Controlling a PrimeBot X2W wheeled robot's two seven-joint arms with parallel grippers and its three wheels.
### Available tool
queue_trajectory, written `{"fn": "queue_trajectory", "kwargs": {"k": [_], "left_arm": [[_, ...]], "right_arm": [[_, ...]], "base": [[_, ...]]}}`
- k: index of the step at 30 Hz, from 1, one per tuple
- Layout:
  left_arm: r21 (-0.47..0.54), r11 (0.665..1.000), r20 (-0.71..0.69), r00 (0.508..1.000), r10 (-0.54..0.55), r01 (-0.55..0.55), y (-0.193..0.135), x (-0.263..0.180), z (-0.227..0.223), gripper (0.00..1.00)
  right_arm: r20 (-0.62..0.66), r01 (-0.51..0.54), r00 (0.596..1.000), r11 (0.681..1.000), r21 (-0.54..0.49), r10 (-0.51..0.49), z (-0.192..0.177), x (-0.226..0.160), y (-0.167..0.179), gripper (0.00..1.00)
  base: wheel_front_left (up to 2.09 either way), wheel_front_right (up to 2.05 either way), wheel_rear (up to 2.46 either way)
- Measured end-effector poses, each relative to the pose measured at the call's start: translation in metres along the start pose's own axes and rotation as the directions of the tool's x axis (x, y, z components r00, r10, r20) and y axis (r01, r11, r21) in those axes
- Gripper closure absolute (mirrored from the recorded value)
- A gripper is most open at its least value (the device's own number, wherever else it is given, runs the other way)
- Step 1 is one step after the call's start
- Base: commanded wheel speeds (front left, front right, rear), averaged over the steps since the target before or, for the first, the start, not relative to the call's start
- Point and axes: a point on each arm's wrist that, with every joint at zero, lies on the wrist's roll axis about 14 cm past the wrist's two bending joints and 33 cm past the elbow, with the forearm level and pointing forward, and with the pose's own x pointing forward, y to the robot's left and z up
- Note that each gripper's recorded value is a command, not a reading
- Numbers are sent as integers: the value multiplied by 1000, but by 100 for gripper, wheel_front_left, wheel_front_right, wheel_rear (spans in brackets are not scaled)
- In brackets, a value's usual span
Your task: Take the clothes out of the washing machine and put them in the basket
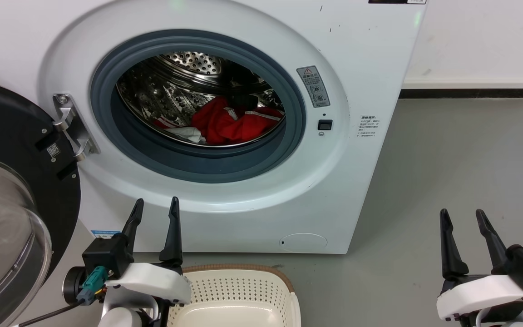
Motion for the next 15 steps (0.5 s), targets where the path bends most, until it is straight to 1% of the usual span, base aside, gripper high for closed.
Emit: {"fn": "queue_trajectory", "kwargs": {"k": [15], "left_arm": [[125, 992, 0, 1000, -6, 6, 1, -1, -4, 0]], "right_arm": [[-17, -28, 1000, 993, -112, 26, -5, -1, 4, 0]], "base": [[0, 0, 0]]}}
